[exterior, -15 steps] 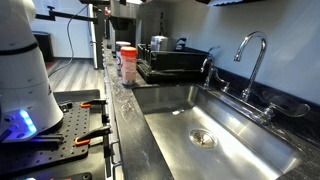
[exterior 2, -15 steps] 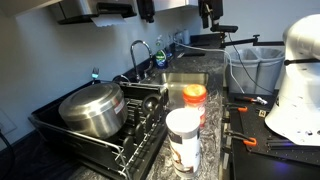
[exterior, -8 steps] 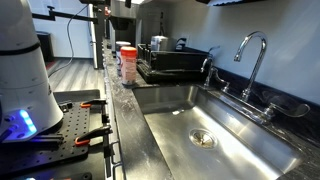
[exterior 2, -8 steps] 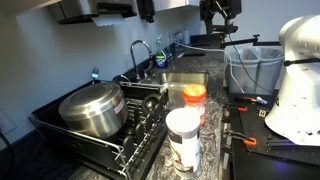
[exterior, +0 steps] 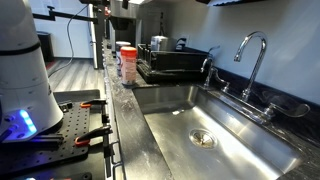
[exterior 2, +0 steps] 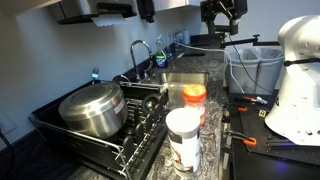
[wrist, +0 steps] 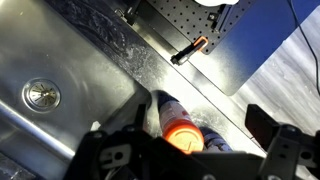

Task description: Pick up the bottle and put it on top of the other bottle

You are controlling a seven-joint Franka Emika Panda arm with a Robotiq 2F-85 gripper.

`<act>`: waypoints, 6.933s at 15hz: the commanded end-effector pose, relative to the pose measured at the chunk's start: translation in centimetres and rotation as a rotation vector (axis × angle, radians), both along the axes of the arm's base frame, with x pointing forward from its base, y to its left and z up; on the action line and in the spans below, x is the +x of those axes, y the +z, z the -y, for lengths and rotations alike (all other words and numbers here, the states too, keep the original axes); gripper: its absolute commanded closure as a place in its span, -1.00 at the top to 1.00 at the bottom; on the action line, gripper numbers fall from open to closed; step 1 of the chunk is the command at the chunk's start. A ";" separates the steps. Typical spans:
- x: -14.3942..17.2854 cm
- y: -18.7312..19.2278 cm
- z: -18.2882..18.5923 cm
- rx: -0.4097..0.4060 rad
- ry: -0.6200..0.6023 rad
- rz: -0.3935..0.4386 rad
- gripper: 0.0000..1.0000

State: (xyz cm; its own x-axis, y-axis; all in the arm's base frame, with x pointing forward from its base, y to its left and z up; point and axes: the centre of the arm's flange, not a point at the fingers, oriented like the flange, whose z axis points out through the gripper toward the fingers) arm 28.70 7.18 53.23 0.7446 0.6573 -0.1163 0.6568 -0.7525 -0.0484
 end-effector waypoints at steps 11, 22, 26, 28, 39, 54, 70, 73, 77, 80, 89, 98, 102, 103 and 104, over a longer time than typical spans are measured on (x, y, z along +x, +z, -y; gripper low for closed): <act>-1.3 -6.7 -5.4 0.026 -0.067 -0.020 1.00; -0.8 -12.8 -6.8 -0.022 -0.138 0.111 1.00; 0.2 -13.9 -7.4 -0.032 -0.152 0.156 1.00; 0.8 -14.6 -7.5 -0.041 -0.155 0.166 1.00; 2.5 -16.9 -8.0 -0.067 -0.160 0.186 1.00; 4.7 -17.3 -7.9 -0.061 -0.156 0.204 1.00; 6.0 -16.7 -9.3 -0.042 -0.105 0.195 1.00; 5.9 -16.9 -9.7 -0.037 -0.084 0.183 0.45; 5.6 -16.9 -10.2 -0.033 -0.047 0.178 0.11; 5.3 -16.3 -10.5 -0.037 -0.017 0.176 0.11; 3.1 -8.4 -10.5 -0.082 0.105 0.109 0.11; 1.2 -0.2 -11.8 -0.073 0.182 0.196 0.11; 1.2 2.4 -13.7 -0.060 0.217 0.244 0.11; 1.2 2.9 -14.4 -0.057 0.230 0.256 0.11; 1.2 3.3 -15.0 -0.055 0.241 0.264 0.11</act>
State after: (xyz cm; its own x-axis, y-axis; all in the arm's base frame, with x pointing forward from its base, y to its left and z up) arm 29.65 20.43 54.60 0.6174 0.7863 0.0244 0.7722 -0.6116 0.1722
